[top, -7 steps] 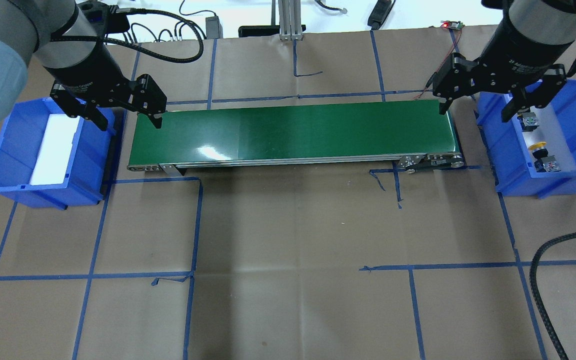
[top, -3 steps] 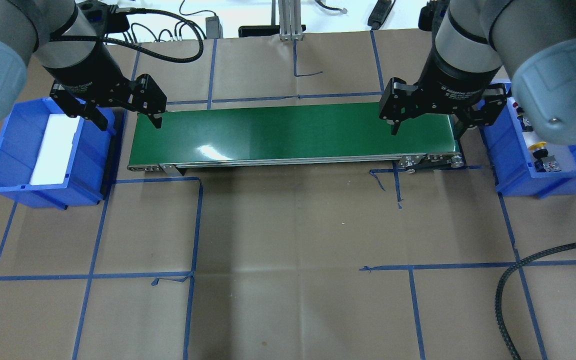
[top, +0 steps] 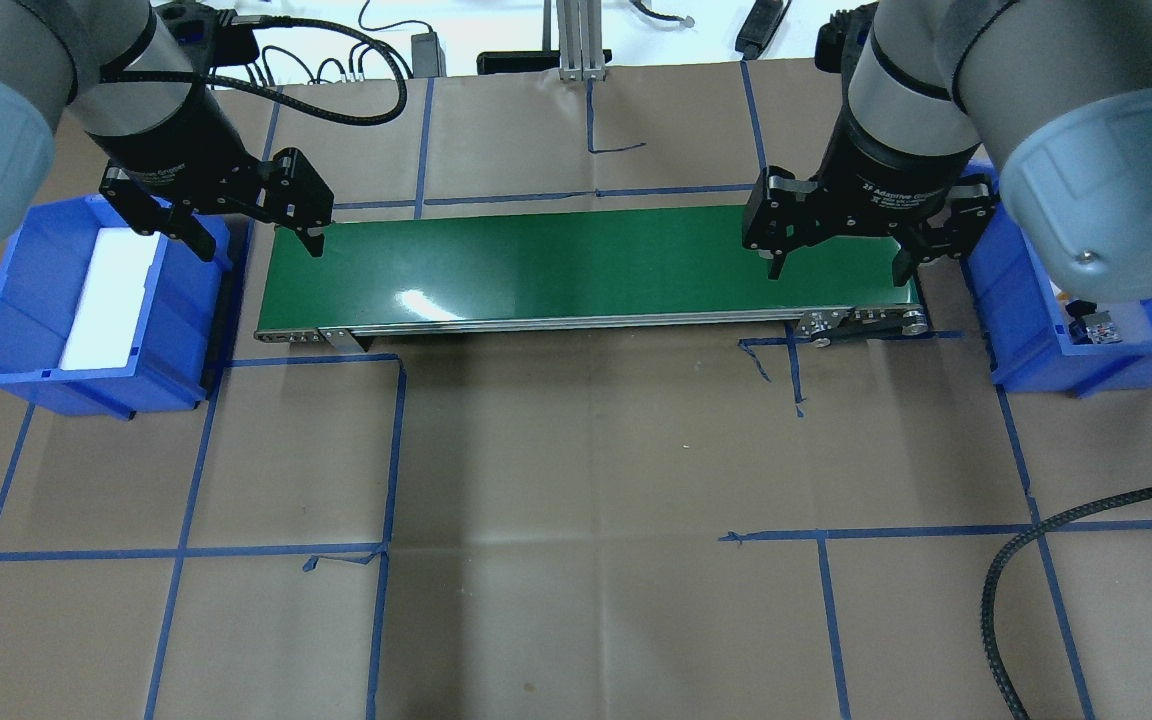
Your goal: Transport two buttons from left to right
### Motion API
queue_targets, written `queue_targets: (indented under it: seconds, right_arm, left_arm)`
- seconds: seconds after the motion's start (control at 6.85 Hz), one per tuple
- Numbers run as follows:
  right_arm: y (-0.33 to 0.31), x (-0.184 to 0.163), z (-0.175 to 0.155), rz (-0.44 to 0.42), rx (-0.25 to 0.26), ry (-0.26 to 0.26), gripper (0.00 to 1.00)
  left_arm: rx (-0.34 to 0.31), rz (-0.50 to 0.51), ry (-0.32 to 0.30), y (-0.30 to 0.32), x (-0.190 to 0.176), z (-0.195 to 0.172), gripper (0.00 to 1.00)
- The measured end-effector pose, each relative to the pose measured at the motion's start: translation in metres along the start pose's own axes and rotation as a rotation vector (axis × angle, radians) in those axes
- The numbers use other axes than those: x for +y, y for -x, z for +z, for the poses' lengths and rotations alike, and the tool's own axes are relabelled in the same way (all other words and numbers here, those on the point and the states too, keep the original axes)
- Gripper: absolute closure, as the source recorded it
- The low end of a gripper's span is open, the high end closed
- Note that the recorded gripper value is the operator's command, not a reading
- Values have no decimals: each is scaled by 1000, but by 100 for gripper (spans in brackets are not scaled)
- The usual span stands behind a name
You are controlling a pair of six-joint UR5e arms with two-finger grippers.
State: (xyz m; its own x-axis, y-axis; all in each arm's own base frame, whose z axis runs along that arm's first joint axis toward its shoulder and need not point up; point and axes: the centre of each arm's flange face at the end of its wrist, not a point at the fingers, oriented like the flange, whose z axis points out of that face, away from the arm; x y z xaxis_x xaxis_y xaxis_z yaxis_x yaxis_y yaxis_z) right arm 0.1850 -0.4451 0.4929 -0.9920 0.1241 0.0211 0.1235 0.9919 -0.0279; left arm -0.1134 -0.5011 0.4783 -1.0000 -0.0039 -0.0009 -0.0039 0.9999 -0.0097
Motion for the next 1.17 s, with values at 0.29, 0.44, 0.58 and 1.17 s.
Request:
queue_targets:
  seconds: [0.29,0.44,0.58,1.17]
  right_arm:
    - [0,0,2,-4,1,5,0]
    - [0,0,3,-4,3,6,0]
    - [0,0,3,-4,4,7,0]
    - [1,-1,3,-6,1,6,0]
  left_arm:
    - [0,0,0,0,0,0,0]
    - [0,0,0,0,0,0,0]
    - [0,0,0,0,0,0,0]
    - [0,0,0,0,0,0,0]
